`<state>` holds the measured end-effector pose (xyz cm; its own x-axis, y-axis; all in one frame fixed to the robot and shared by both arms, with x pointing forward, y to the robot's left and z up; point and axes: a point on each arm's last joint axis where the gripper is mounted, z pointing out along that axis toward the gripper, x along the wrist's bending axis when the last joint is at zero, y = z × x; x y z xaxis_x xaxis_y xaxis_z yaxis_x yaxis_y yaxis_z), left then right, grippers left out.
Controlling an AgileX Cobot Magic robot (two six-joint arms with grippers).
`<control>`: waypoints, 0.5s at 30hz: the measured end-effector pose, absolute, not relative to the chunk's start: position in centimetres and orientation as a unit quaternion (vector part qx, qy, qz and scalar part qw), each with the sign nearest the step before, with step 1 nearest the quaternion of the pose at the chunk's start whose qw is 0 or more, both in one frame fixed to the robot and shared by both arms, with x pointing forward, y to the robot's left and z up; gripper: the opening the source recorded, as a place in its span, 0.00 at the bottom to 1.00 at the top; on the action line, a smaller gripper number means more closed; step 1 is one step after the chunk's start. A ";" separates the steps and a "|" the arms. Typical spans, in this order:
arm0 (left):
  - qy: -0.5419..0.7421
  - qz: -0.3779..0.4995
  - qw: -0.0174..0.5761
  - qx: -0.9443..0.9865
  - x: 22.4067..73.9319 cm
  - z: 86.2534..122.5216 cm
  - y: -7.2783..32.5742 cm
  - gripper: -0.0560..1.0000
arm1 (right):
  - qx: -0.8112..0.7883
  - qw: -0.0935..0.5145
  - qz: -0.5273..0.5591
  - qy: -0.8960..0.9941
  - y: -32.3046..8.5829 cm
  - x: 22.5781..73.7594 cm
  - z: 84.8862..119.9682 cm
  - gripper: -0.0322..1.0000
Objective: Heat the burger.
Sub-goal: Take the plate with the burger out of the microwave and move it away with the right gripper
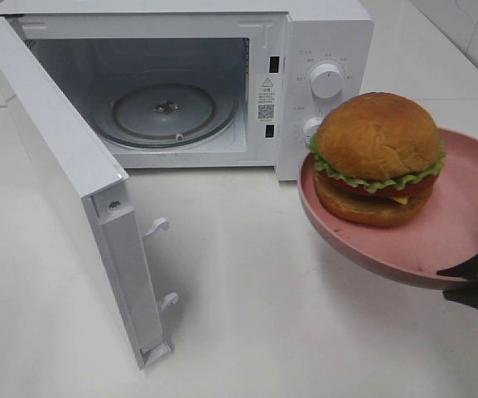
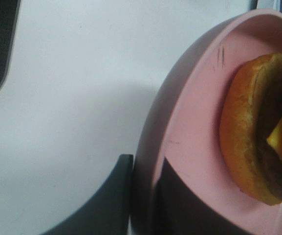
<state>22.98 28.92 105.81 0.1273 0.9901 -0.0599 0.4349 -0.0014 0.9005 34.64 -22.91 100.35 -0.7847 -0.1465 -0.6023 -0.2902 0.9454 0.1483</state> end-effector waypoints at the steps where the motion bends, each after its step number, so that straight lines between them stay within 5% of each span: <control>1: 0.571 0.333 0.417 0.624 23.0 105.8 28.9 0.99 | -0.116 0.307 0.117 0.937 -22.9 34.6 100.4 0.13; 15: 0.571 0.333 0.417 0.624 23.0 105.8 28.9 0.99 | 0.043 0.333 0.050 0.941 -25.3 35.0 100.6 0.13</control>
